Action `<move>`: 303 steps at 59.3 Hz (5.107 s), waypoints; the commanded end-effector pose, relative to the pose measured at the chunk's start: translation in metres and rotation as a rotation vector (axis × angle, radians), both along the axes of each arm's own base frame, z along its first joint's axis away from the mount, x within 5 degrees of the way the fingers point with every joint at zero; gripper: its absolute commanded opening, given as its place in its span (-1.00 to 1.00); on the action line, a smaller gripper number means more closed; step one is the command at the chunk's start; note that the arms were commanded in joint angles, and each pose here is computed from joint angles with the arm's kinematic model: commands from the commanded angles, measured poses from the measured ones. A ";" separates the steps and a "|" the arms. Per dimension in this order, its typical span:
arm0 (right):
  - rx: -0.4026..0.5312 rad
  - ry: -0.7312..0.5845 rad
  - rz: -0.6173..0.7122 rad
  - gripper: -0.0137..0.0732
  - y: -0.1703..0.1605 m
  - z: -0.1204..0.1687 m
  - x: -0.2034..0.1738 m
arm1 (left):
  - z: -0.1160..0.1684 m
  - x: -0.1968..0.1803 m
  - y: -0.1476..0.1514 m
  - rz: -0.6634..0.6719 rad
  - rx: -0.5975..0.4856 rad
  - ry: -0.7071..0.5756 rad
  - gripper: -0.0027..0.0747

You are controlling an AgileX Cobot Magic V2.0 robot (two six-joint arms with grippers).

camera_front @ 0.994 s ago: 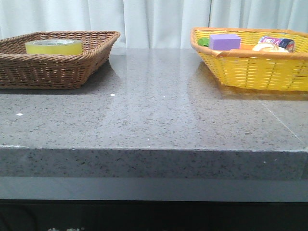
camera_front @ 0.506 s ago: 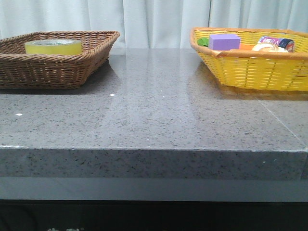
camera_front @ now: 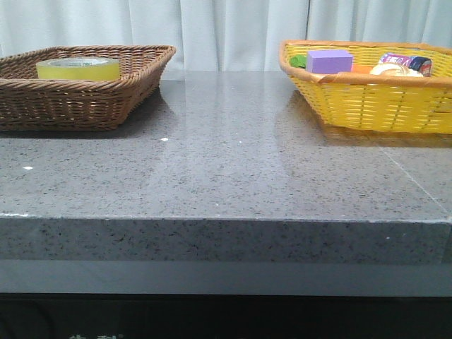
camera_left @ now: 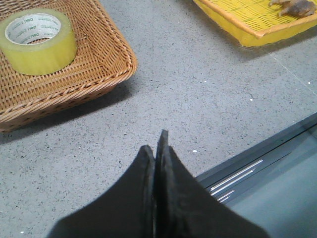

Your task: Transfer tape with both arms

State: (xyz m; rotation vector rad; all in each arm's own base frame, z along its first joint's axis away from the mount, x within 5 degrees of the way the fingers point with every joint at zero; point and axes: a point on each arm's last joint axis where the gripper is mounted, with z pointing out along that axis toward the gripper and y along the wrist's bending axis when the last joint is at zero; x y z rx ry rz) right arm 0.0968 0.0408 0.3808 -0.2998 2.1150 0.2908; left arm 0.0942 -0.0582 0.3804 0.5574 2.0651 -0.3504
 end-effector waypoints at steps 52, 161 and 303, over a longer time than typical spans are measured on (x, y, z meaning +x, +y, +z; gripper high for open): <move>0.021 -0.085 -0.006 -0.84 -0.001 0.012 0.001 | -0.139 -0.041 0.047 0.401 -0.273 -0.410 -0.98; 0.021 -0.084 -0.006 -0.84 -0.001 0.012 0.001 | -0.177 -0.039 0.051 0.446 -0.337 -0.596 -0.98; 0.096 -0.761 -0.363 -0.84 -0.041 -0.158 -0.045 | -0.177 -0.039 0.051 0.446 -0.337 -0.596 -0.98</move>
